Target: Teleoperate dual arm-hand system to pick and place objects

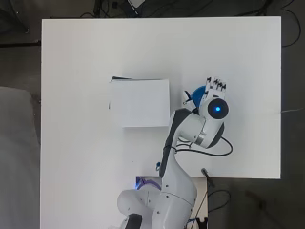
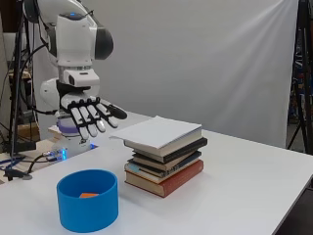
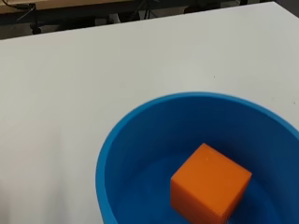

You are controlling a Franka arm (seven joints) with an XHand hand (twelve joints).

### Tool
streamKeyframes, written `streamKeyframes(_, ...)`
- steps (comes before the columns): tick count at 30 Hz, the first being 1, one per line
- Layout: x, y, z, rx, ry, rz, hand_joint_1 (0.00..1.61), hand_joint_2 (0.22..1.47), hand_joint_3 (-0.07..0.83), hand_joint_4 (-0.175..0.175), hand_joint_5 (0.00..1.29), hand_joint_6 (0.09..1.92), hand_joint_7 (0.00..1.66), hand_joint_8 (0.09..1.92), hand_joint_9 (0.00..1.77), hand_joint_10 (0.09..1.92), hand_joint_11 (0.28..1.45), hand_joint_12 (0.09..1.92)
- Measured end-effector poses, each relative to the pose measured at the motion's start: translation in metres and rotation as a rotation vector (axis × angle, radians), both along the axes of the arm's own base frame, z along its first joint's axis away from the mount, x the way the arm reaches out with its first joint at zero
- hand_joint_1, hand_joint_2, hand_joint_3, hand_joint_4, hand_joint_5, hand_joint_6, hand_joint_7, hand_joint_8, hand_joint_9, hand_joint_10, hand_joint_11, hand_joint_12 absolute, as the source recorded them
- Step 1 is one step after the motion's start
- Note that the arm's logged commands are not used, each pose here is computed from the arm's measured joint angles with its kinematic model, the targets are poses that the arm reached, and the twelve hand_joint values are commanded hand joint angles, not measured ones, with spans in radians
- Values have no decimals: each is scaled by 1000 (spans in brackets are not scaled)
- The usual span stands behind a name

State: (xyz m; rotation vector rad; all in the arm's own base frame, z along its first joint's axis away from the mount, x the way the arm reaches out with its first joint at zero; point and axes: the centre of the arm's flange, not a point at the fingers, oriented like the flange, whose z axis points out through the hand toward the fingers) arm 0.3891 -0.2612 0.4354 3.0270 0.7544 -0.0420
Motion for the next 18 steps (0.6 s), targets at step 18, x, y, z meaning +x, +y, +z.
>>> streamKeyframes(18, -25, 166, 163, -182, -135, 298, 0, 880, -6, 115, 162, 87, 269, 87, 389, 87, 472, 87)
